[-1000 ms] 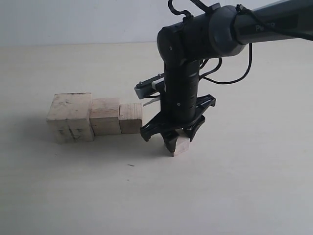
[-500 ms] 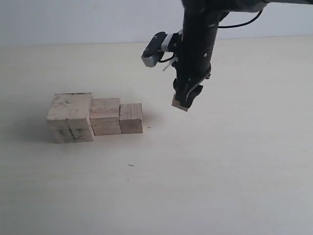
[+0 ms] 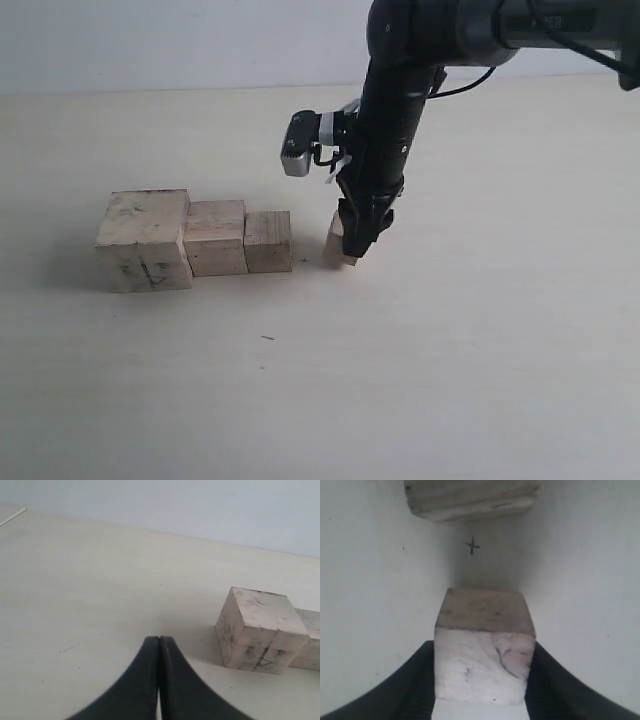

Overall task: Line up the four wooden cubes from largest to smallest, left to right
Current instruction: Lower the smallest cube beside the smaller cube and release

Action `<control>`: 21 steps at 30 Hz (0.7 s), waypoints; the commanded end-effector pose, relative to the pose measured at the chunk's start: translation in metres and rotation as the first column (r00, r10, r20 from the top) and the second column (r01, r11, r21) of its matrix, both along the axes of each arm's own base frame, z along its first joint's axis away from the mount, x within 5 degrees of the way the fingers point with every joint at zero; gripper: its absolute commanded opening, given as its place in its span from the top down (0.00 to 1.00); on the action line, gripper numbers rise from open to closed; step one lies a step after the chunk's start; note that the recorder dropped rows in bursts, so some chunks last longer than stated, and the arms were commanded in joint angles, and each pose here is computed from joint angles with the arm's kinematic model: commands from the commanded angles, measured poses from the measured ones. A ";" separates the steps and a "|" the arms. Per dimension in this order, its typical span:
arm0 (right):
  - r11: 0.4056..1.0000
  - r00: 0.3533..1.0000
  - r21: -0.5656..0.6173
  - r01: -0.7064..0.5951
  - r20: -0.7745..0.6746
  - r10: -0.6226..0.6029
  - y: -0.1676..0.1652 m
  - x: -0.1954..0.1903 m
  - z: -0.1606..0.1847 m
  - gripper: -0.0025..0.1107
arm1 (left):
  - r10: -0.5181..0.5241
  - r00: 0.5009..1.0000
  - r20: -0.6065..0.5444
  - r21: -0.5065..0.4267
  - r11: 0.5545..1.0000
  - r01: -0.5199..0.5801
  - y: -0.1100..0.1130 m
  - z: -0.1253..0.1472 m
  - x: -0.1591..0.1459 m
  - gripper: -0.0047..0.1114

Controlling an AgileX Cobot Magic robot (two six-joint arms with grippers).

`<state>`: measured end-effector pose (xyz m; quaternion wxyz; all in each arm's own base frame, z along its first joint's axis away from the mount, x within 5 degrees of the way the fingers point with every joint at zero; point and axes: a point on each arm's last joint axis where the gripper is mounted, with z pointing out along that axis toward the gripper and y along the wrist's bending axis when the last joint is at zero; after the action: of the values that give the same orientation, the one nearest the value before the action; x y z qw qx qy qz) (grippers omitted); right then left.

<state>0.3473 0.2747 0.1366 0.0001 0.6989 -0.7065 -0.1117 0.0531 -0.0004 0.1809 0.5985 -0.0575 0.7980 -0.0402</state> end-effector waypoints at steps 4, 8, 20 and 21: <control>0.999 0.996 0.033 -0.037 0.078 0.034 0.017 -0.001 -0.008 0.98 | -0.007 1.000 0.007 0.002 1.000 0.007 0.000 -0.001 0.000 0.96; 0.996 0.990 0.057 -0.076 0.119 0.069 0.025 -0.003 -0.009 0.98 | -0.007 1.000 0.007 0.002 1.000 0.007 0.000 -0.001 0.000 0.96; 0.985 0.981 0.071 -0.155 0.125 0.146 0.030 -0.005 -0.017 0.98 | -0.007 1.000 0.007 0.002 1.000 0.007 0.000 -0.001 0.000 0.96; 0.985 0.981 0.072 -0.154 0.129 0.144 0.030 -0.005 -0.017 0.98 | -0.007 1.000 0.007 0.002 1.000 0.007 0.000 -0.001 0.000 0.96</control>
<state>0.3415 0.3024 0.1271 -0.0602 0.7530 -0.6482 -0.0962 0.0531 -0.0004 0.1809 0.5985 -0.0575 0.7980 -0.0402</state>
